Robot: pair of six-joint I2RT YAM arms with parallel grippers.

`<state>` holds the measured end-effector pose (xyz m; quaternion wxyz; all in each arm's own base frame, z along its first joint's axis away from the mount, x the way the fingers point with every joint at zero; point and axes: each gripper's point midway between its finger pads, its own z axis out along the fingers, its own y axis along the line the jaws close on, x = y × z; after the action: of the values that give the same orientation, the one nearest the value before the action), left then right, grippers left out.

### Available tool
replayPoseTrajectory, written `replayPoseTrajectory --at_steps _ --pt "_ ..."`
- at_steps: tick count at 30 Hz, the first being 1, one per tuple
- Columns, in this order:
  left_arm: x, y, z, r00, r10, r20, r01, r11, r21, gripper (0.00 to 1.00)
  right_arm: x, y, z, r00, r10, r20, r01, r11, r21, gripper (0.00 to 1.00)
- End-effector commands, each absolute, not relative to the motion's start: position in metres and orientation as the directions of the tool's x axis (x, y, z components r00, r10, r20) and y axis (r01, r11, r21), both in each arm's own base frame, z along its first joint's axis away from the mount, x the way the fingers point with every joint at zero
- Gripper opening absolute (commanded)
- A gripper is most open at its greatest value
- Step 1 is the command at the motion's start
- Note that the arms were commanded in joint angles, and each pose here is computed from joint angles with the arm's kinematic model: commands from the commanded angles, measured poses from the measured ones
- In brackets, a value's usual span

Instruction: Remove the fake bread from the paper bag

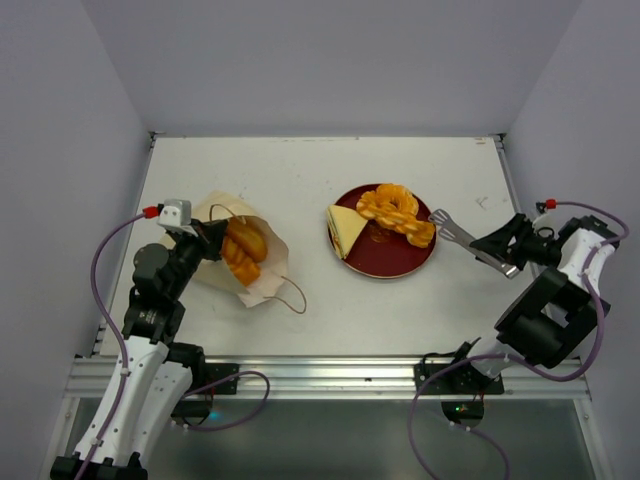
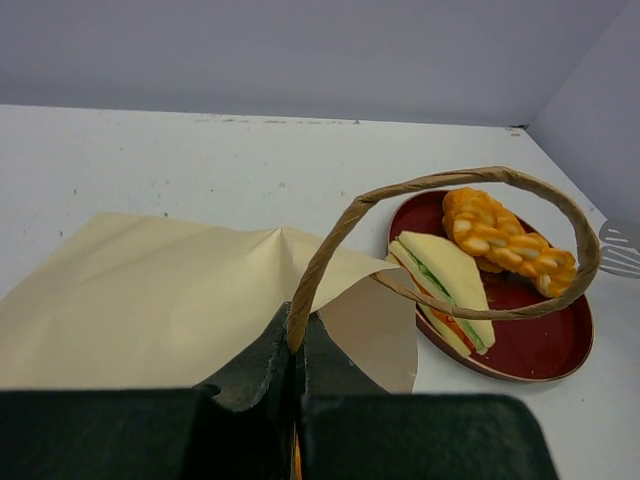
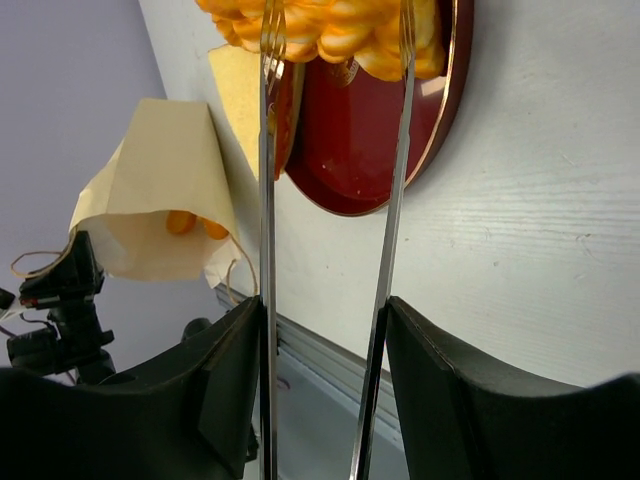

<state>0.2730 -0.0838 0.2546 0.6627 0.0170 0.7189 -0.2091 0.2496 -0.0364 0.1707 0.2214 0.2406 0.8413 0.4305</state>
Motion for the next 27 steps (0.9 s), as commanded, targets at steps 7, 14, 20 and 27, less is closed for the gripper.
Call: replayPoseTrajectory --at_steps 7,14,20,27 --pt "0.271 -0.091 0.295 -0.020 -0.252 -0.967 0.372 0.896 -0.241 0.00 0.250 -0.041 0.199 -0.796 0.512 -0.322 0.030 0.565 0.824 0.52" --pt "0.271 -0.109 0.295 -0.048 -0.252 -0.967 0.464 0.852 -0.245 0.00 0.247 -0.018 0.233 -0.798 0.381 -0.468 -0.217 0.543 0.811 0.45" --pt "0.272 -0.118 0.303 -0.050 -0.257 -0.965 0.514 0.822 -0.246 0.00 0.242 0.032 0.241 -0.791 0.207 -0.576 -0.399 0.538 0.742 0.42" --pt "0.276 -0.121 0.303 -0.059 -0.244 -0.968 0.526 0.817 -0.238 0.00 0.239 0.095 0.266 -0.610 -0.008 -0.793 -0.660 0.559 0.502 0.42"
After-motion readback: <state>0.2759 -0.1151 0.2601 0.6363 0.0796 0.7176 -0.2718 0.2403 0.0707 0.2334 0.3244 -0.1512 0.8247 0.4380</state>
